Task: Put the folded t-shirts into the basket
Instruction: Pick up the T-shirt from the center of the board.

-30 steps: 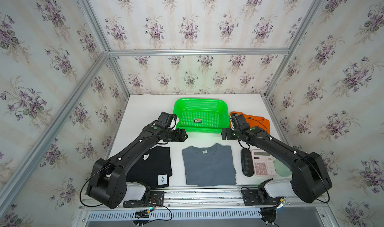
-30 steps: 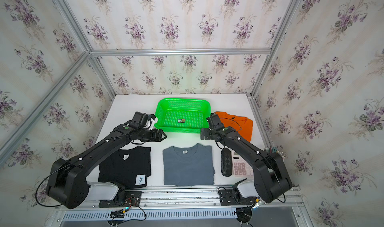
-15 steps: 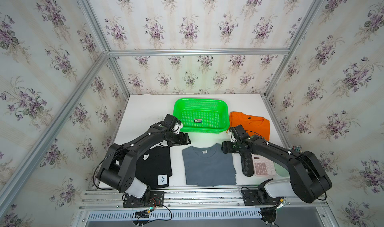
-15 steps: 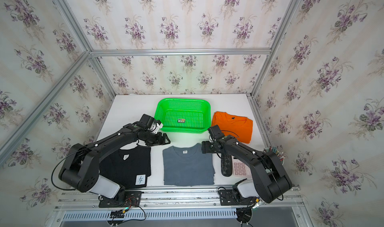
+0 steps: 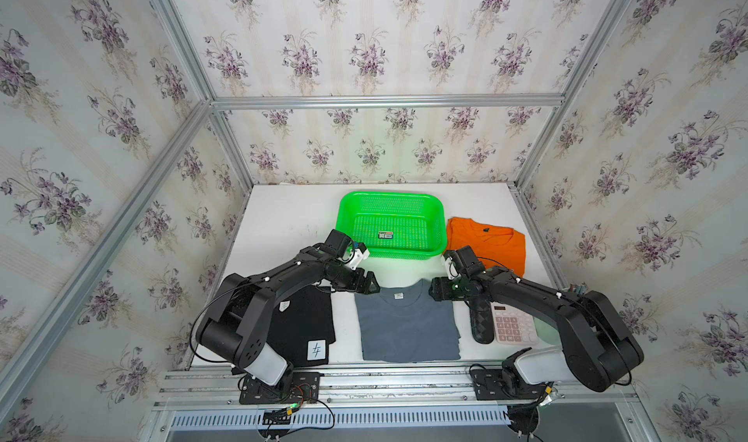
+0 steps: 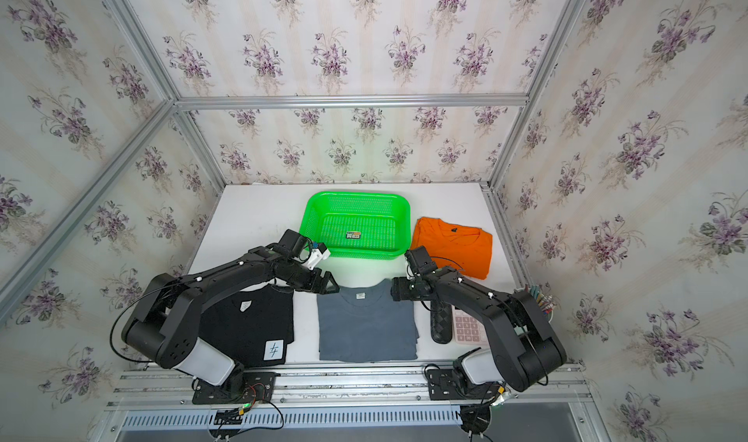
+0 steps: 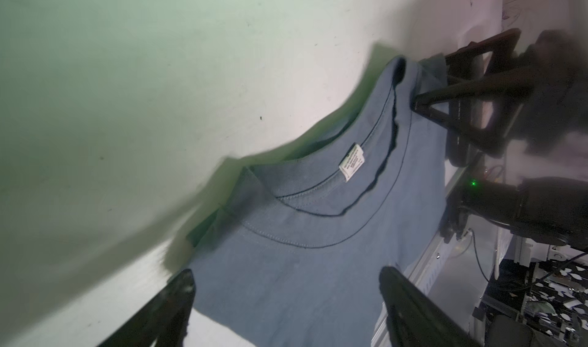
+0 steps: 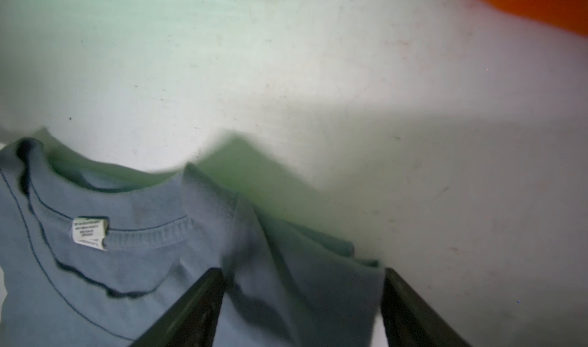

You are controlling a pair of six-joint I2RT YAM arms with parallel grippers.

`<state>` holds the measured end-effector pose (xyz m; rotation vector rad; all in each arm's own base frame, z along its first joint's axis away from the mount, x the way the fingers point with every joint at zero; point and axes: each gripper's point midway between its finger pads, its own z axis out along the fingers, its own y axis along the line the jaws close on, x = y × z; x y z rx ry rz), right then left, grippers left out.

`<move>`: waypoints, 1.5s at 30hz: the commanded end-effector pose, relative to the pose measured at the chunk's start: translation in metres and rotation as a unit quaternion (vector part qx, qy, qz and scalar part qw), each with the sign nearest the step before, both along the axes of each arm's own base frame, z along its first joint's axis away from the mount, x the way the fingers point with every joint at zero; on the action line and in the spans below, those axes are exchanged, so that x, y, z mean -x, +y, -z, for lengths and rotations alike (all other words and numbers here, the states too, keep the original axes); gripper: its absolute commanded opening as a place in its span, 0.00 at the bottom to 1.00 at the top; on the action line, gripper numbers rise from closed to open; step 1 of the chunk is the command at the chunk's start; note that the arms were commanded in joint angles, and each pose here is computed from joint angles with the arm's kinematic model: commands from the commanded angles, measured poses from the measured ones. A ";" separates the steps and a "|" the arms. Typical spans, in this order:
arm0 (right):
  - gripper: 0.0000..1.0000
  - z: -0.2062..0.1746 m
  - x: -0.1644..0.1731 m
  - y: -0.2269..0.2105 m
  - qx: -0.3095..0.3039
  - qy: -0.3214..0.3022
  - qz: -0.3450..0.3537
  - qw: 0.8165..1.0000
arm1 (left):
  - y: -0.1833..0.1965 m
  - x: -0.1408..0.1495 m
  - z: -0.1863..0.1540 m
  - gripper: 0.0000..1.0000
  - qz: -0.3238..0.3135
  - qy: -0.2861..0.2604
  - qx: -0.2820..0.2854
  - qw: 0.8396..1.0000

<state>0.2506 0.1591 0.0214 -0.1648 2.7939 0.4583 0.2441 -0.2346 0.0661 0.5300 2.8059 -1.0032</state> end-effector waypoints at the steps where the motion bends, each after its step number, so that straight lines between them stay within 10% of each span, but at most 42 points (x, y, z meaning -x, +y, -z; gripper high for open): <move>1: 0.81 0.011 0.009 -0.003 0.004 0.021 0.006 1.000 | 0.003 -0.007 0.003 0.92 0.015 -0.037 -0.014 0.999; 14: 0.60 0.020 0.017 0.011 -0.035 0.028 -0.028 0.999 | 0.001 -0.016 -0.055 0.92 0.066 -0.205 0.029 0.976; 21: 0.19 0.014 0.020 0.027 -0.082 0.021 -0.058 0.995 | -0.007 -0.020 -0.089 0.92 0.116 -0.313 0.061 0.941; 26: 0.11 -0.016 0.013 0.040 -0.128 -0.040 -0.081 0.988 | -0.013 -0.020 -0.100 0.92 0.140 -0.351 0.075 0.923; 34: 0.04 -0.081 0.014 0.055 -0.197 -0.188 -0.130 0.953 | -0.035 -0.003 -0.112 0.93 0.244 -0.474 0.103 0.840; 45: 0.02 -0.153 0.044 0.079 -0.208 -0.402 -0.256 0.854 | -0.069 0.020 -0.133 0.91 0.356 -0.542 0.154 0.746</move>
